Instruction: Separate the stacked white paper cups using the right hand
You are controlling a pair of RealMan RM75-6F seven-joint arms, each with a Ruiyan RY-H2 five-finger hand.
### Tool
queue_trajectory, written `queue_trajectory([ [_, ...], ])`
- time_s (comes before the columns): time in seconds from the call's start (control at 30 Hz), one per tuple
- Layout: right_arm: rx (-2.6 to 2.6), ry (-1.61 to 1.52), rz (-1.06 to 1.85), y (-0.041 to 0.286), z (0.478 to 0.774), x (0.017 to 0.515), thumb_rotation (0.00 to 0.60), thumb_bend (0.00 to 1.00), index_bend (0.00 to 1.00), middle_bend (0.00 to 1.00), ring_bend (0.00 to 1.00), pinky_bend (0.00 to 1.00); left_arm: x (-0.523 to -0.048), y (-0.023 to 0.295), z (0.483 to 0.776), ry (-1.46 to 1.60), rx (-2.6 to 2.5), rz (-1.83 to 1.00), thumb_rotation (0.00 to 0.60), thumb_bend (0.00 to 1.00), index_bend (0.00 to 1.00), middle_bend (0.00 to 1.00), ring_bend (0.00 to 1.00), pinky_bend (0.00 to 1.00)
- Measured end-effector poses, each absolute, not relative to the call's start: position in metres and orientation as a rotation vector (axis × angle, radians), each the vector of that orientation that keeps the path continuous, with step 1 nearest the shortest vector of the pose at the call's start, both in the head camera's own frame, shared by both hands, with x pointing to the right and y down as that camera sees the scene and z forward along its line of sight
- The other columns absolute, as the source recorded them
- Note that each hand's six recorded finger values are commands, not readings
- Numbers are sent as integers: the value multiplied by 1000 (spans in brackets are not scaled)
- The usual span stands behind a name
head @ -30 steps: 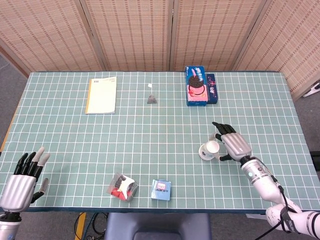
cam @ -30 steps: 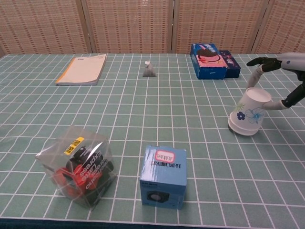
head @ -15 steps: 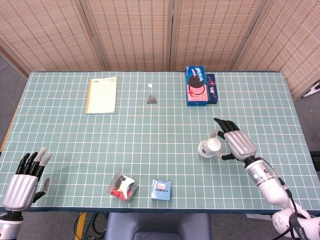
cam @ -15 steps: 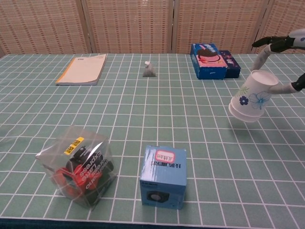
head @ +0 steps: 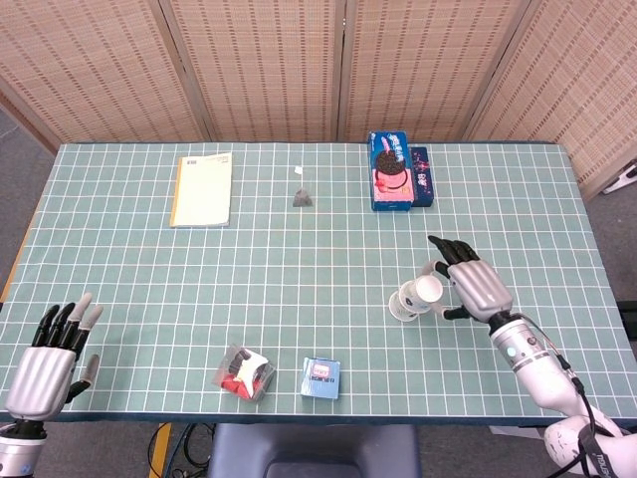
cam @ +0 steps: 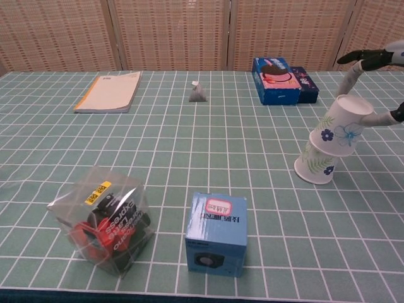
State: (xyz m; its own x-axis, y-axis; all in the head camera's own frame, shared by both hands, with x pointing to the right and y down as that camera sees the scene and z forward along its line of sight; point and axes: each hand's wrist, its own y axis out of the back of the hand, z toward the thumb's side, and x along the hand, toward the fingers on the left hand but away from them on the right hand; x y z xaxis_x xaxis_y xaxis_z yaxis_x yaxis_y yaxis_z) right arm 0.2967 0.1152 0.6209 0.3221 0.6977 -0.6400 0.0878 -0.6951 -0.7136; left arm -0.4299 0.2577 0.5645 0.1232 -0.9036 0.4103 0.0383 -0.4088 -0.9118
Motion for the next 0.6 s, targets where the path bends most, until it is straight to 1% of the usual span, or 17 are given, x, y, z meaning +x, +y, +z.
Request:
queue_trajectory([
  [0.13, -2020, -685, 1401, 117, 623, 299, 600, 296, 379, 0, 0, 0, -430, 258, 564, 874, -1559, -1416, 600, 495, 0, 0, 0, 0],
  [0.23, -2020, -703, 1388, 114, 619, 299, 600, 296, 379, 0, 0, 0, -431, 258, 565, 874, -1556, -1420, 600, 495, 0, 0, 0, 0],
  [0.6, -1978, -778, 1332, 105, 581, 307, 600, 296, 379, 0, 0, 0, -431, 257, 567, 866, -1545, -1430, 600, 495, 0, 0, 0, 0],
])
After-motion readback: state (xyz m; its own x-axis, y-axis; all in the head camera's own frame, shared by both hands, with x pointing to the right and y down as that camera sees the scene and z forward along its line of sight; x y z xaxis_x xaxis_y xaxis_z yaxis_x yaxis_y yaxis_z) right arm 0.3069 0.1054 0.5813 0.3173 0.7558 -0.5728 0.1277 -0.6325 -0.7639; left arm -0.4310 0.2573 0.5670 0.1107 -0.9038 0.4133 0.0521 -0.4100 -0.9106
